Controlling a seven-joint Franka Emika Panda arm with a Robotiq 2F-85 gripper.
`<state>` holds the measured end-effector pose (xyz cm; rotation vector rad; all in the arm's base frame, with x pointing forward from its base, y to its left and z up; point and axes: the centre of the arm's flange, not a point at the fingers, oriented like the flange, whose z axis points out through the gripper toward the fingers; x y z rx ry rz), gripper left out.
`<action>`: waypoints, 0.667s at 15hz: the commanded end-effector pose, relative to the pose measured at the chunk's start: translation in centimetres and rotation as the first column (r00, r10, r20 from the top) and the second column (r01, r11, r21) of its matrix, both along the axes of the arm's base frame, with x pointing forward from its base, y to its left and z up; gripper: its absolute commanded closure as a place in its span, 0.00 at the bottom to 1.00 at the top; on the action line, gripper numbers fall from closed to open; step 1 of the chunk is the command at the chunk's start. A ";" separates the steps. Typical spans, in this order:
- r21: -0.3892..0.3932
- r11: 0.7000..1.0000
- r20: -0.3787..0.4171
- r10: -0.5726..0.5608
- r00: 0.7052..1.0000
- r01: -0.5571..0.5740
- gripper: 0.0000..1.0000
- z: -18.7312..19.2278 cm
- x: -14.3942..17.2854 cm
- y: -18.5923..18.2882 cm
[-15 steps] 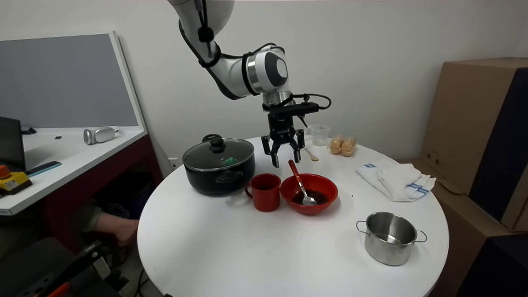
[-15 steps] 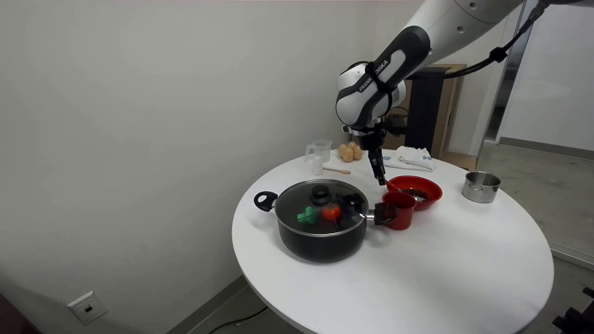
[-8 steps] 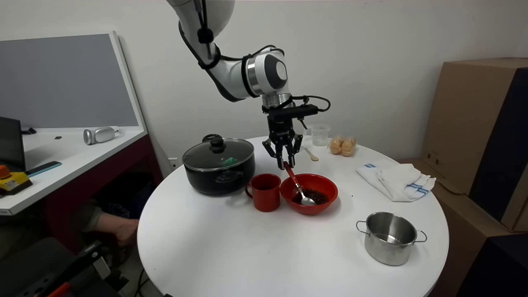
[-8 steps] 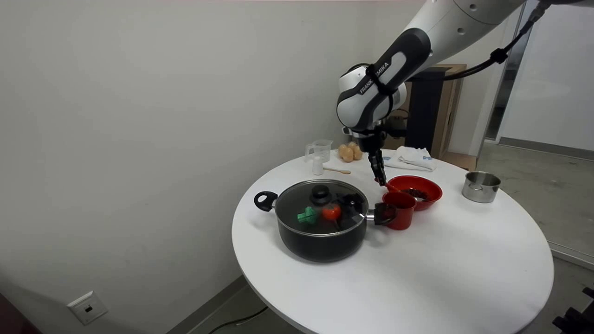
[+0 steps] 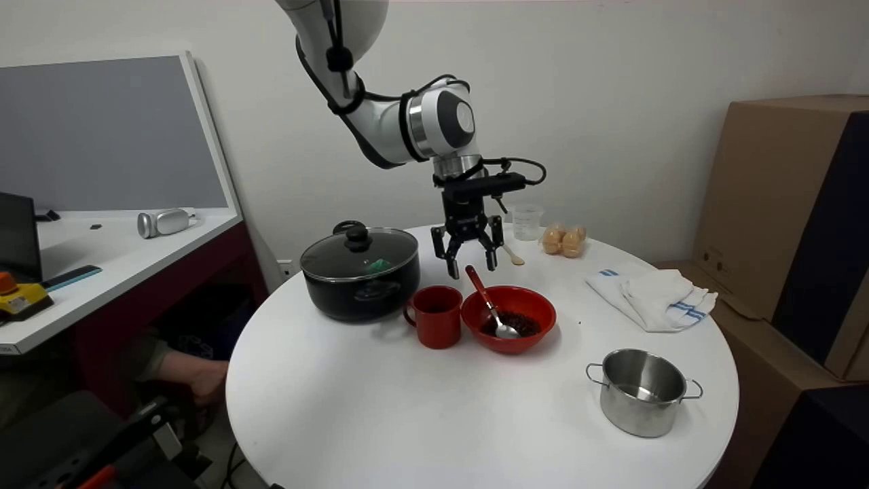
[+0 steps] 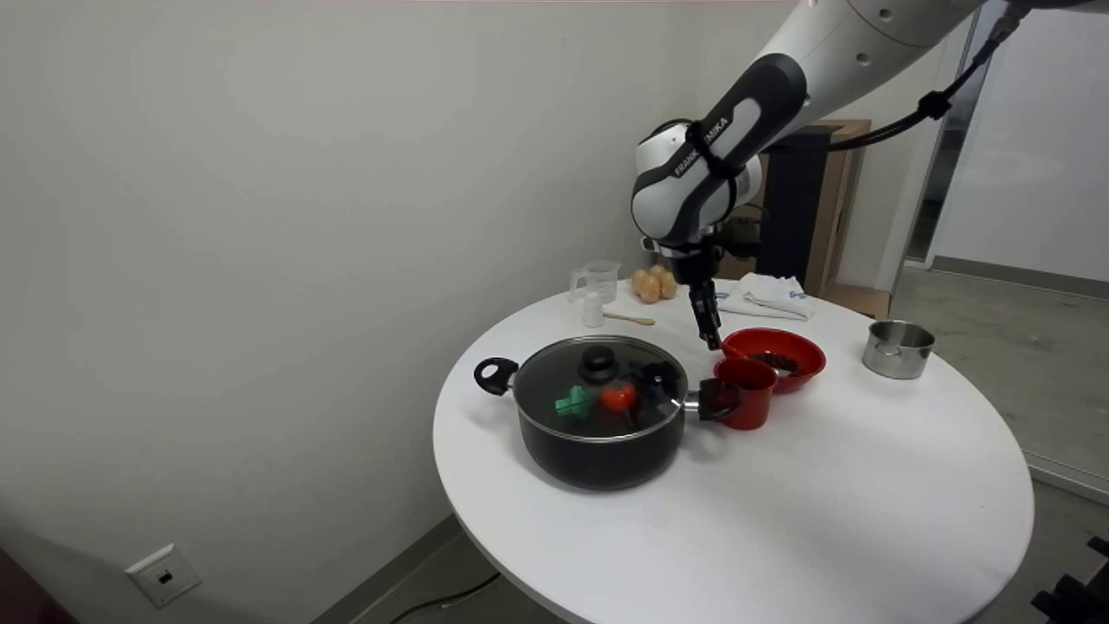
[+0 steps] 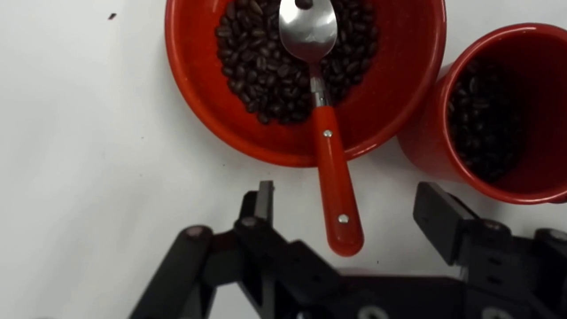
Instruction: Use the spoon to take one scoop of contents from the orange bowl then pour it back into the bowl
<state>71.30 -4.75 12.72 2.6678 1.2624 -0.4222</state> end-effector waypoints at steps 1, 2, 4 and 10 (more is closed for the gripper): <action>0.014 1.000 0.016 -0.008 1.000 0.007 0.44 0.1 -0.5 0.1; 0.013 1.000 0.017 -0.007 1.000 0.007 0.51 0.1 -0.5 0.1; 0.014 1.000 0.020 -0.007 1.000 0.006 0.66 0.2 -0.5 0.1; 0.018 1.000 0.026 0.002 1.000 -0.003 0.93 -0.2 -0.6 0.3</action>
